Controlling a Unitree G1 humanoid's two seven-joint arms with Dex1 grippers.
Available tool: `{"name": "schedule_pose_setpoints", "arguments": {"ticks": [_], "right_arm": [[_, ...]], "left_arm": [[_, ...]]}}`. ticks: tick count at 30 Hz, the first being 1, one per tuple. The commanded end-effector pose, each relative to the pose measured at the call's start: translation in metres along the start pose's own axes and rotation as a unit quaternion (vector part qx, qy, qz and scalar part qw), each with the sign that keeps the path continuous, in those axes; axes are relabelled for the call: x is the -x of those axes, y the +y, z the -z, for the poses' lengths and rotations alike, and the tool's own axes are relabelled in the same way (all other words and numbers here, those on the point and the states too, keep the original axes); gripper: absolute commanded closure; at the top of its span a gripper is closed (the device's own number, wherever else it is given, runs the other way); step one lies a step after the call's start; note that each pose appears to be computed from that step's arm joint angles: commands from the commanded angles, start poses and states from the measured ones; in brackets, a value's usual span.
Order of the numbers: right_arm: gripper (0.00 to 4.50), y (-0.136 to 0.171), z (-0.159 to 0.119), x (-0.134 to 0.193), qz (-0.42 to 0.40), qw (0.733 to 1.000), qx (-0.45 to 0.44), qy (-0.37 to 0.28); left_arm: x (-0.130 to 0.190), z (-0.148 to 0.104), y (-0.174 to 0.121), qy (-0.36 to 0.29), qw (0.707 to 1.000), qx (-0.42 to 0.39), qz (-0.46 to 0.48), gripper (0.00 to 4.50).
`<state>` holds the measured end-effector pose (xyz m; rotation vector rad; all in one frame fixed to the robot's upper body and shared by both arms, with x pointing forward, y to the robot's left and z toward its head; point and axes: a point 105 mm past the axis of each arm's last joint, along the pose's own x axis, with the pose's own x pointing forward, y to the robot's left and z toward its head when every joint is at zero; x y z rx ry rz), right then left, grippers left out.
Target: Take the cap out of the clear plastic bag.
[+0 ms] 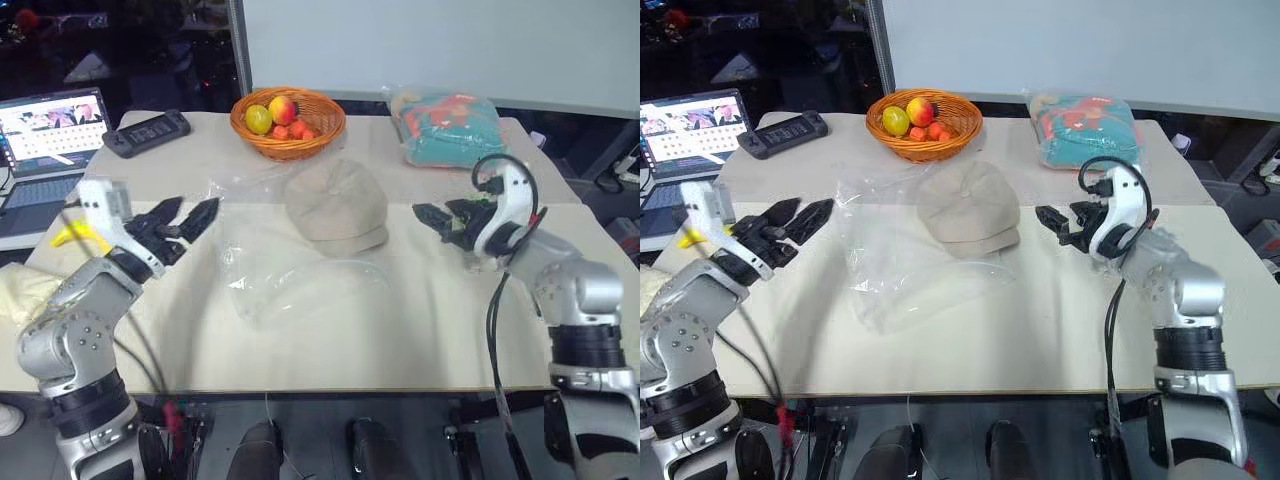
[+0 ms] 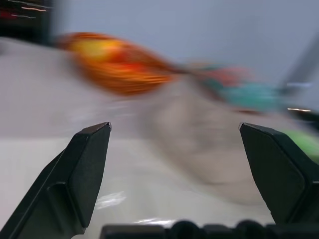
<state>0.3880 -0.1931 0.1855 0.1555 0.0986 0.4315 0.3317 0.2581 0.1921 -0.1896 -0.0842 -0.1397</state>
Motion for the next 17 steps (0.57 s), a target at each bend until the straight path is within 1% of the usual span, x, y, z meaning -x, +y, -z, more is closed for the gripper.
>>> {"name": "schedule_pose_setpoints", "arguments": {"ticks": [1, 4, 7, 8, 10, 14, 17], "right_arm": [[0.0, -0.009, -0.011, 0.007, 0.053, 0.996, 0.048, -0.049], [0.0, -0.017, 0.005, 0.008, 0.093, 0.991, 0.091, -0.036], [0.0, -0.028, 0.026, 0.012, 0.135, 0.98, 0.143, -0.03], [0.0, -0.035, 0.033, 0.015, 0.154, 0.976, 0.148, -0.028], [0.0, -0.043, 0.043, 0.018, 0.176, 0.972, 0.157, -0.025], [0.0, -0.046, 0.059, 0.019, 0.181, 0.966, 0.183, -0.015], [0.0, -0.046, 0.068, 0.019, 0.187, 0.965, 0.184, -0.012]], "left_arm": [[0.01, 0.01, 0.018, -0.033, 0.994, -0.075, -0.076, 0.06], [0.019, 0.023, 0.023, -0.043, 0.988, -0.102, -0.105, 0.06], [0.034, 0.049, 0.025, -0.042, 0.985, -0.095, -0.138, 0.06], [0.04, 0.059, 0.025, -0.037, 0.985, -0.091, -0.145, 0.06], [0.047, 0.072, 0.024, -0.031, 0.984, -0.086, -0.154, 0.06], [0.052, 0.086, 0.022, -0.023, 0.984, -0.086, -0.156, 0.06], [0.053, 0.089, 0.023, -0.018, 0.981, -0.104, -0.163, 0.06]]}}
